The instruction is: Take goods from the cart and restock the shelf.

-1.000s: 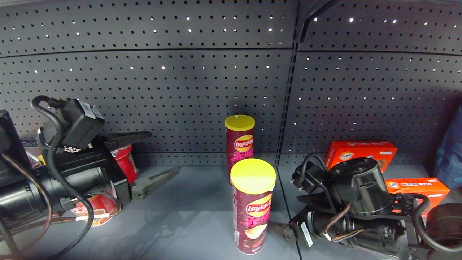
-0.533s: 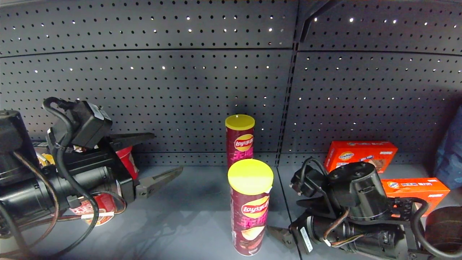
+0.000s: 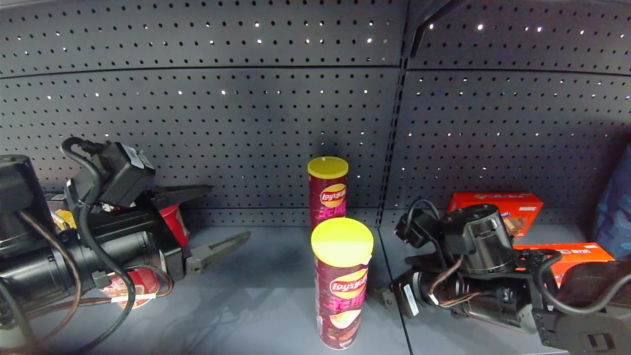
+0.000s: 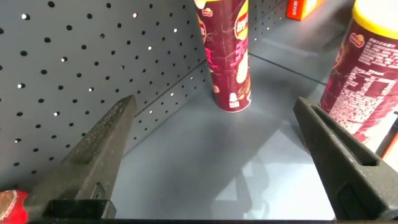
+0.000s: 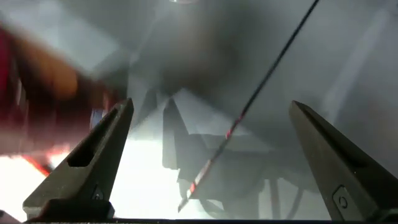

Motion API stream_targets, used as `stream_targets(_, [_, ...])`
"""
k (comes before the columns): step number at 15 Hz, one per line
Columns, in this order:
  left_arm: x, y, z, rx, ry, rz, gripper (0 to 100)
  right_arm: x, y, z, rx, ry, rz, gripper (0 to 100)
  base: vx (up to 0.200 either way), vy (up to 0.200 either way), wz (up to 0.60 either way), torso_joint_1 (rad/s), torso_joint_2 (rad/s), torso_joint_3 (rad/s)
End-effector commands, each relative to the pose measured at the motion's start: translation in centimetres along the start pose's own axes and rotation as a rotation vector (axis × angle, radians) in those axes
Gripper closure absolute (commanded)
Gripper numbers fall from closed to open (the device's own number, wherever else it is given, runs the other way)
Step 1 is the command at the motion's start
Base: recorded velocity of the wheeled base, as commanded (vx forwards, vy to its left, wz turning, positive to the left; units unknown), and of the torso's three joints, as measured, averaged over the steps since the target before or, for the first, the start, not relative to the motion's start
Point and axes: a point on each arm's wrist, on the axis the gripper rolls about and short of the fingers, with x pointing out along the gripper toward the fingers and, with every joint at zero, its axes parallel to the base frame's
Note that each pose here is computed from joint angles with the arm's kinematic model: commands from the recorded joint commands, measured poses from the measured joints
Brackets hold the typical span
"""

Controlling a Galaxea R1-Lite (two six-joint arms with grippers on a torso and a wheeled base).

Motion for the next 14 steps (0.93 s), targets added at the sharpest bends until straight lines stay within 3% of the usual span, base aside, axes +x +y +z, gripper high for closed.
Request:
stream_targets(1, [-0.1,-0.1,-0.2,-0.004,0.008,-0.005,0,0.7,0.6,0.2,-0.008,0.003,0.009,0,0.0,0.0,0.0,0.0,0.0,0.0])
stream_targets(8, [-0.2,-0.3,-0.7,-0.01,0.02,-0.007,0,-1.0,2.1,-0.9,-0.04,0.014,0.051,0,0.0,0.0,0.0,0.0,0.0,0.0])
stream_targets(14, [-0.2,-0.3,-0.6,-0.01,0.019,-0.01,0,-2.3,1.8,-2.0,-0.043,0.03,0.051,0,0.0,0.0,0.0,0.0,0.0,0.0])
